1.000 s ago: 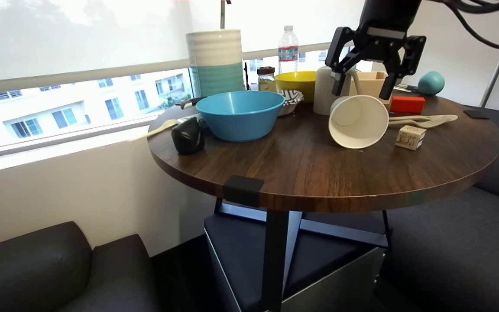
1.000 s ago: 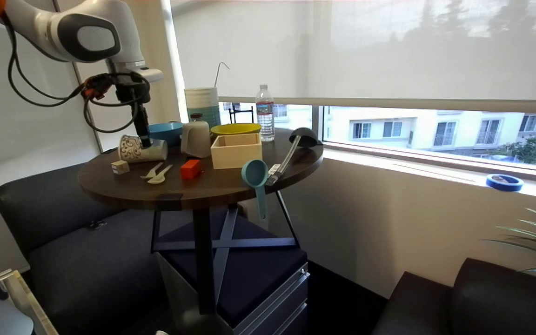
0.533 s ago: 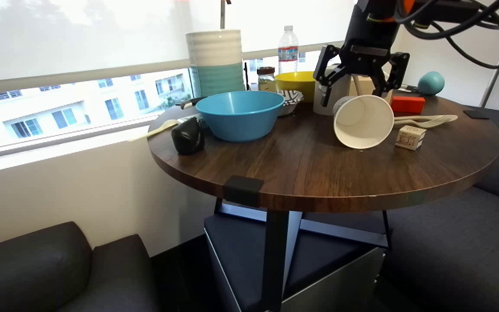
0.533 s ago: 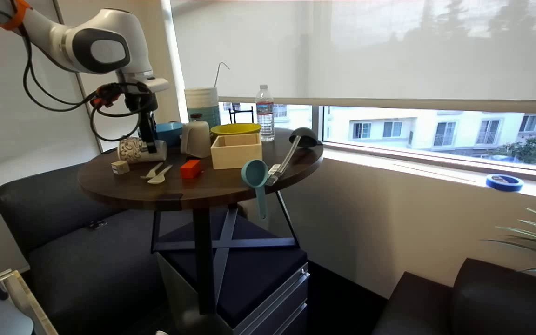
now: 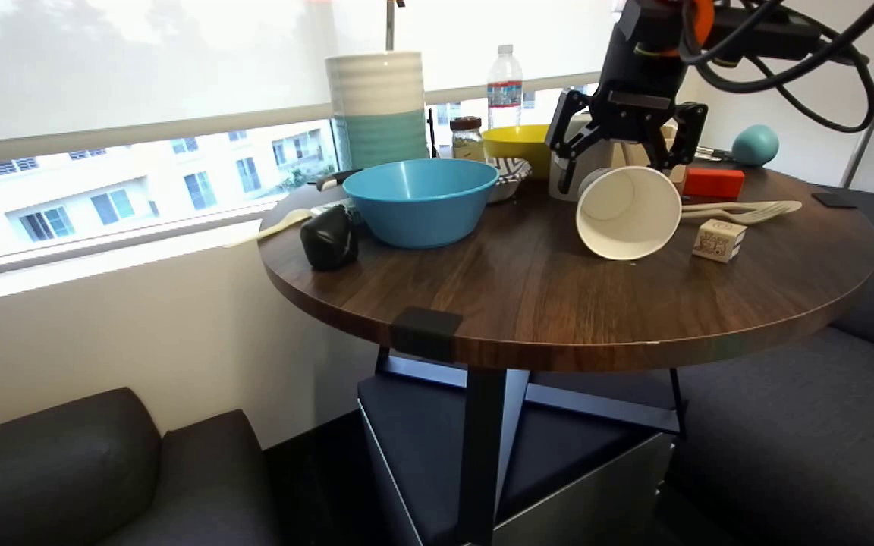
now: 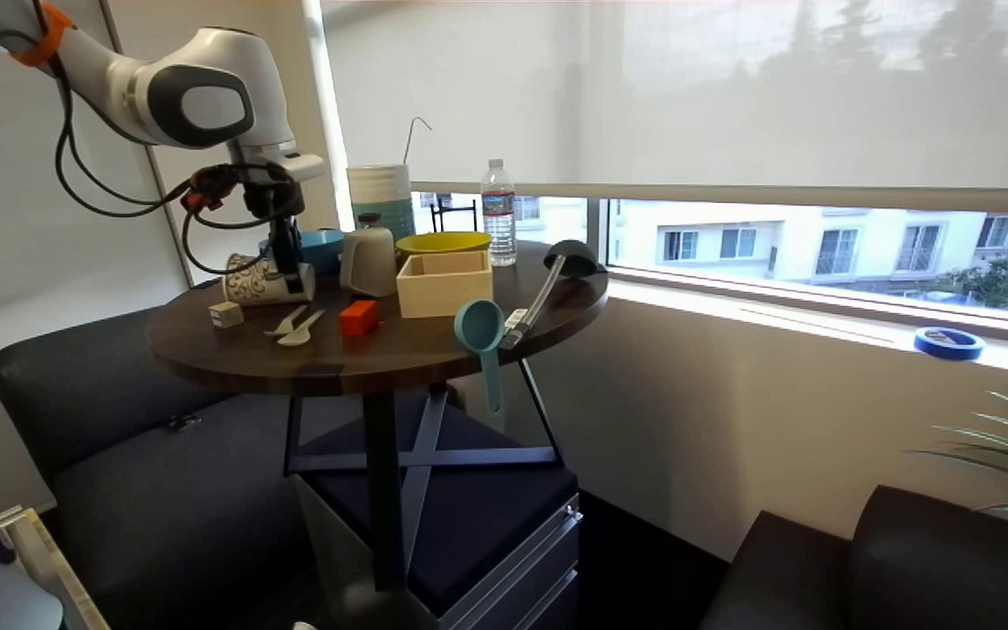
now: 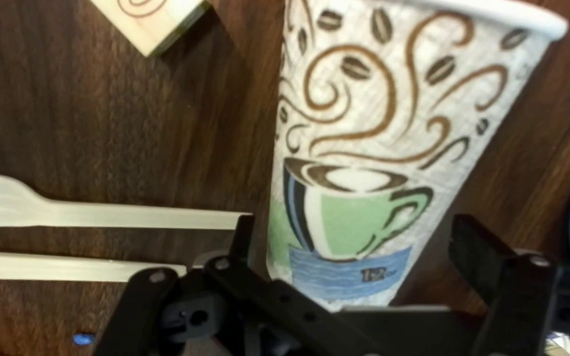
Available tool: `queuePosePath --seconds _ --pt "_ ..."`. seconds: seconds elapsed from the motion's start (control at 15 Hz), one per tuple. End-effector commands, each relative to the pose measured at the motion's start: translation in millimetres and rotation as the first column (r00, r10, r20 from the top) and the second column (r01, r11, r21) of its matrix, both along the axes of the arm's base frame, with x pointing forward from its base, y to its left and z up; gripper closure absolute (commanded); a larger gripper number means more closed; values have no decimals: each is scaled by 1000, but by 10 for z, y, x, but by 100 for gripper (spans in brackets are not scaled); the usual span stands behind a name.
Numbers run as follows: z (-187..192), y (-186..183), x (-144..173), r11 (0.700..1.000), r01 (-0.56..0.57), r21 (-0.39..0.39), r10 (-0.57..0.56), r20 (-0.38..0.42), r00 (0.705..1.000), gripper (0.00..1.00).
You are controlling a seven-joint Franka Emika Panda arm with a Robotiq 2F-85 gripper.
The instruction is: Slide the cream white block to left and cover it with a cup
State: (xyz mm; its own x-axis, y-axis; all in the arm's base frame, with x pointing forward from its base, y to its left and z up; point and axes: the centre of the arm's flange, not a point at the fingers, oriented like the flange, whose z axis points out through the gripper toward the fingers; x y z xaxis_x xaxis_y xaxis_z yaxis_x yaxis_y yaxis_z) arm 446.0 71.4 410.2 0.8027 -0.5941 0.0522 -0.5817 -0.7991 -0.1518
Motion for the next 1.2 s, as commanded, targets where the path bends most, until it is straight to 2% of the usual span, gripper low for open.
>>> queuePosePath --seconds 0.0,0.07,0.33,0.4,0.53,0.8,0.93,1.13 --pt "10 -30 42 1000 -18 -25 18 18 1000 24" --pt "6 -43 44 999 -20 -30 20 20 1000 26" --pt "53 -62 -24 989 -133 -59 137 66 988 55" --pt "82 -62 -53 983 -173 -64 178 88 980 60" --pt "172 -44 -153 956 -275 -100 286 119 951 60" --pt "370 -77 -405 887 -440 -139 460 197 866 60" --pt "449 -88 -570 840 -517 -163 542 229 808 60" --pt "505 -79 -815 753 -627 -199 658 266 705 60"
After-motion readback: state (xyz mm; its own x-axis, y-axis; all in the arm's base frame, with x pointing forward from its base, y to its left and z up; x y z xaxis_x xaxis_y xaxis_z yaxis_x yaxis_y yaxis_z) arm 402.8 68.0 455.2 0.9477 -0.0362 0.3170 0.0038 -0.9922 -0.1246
